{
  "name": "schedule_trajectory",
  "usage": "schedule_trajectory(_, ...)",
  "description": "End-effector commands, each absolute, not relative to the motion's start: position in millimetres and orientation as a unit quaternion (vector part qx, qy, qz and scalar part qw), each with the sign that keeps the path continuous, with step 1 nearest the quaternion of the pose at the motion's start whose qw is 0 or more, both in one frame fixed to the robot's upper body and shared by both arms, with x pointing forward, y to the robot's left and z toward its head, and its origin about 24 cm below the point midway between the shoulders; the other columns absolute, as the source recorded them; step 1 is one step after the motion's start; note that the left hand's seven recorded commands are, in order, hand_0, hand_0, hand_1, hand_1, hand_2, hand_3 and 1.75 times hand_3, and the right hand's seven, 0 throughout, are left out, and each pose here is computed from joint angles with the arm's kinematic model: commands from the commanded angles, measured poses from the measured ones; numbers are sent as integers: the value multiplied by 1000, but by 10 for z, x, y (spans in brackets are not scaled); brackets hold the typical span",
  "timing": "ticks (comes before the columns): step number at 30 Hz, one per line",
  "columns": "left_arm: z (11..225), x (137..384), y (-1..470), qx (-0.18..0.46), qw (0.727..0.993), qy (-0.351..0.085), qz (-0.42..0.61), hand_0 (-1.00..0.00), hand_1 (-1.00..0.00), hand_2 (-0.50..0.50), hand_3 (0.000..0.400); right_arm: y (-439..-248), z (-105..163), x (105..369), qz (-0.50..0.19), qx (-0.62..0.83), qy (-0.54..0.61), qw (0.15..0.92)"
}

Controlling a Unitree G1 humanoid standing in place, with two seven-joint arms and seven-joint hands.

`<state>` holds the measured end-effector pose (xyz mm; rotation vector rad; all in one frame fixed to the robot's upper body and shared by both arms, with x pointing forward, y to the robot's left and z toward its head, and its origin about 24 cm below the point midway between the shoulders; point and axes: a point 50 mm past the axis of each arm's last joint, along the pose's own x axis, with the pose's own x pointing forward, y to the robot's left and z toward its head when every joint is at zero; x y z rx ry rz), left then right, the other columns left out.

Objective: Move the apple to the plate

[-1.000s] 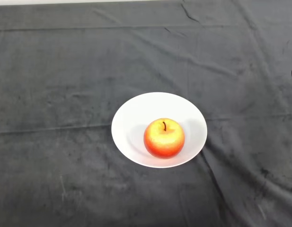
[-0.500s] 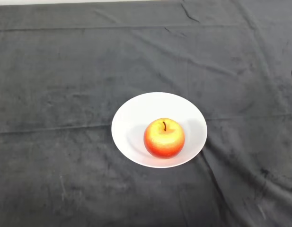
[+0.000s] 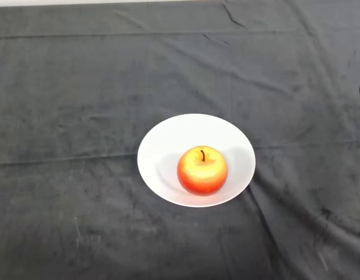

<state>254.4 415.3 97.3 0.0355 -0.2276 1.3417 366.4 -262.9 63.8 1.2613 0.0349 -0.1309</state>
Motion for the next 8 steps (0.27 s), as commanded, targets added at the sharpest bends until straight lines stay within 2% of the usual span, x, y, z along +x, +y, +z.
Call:
schedule_trajectory(1,1087,2485,4255,41,776,-116,619,0,0,0,0,-2718,752,3687,-61,591,-5,804)
schedule_trajectory(8,1085,2483,4257,41,776,-116,619,0,0,0,0,-2718,752,3687,-61,591,-5,804)
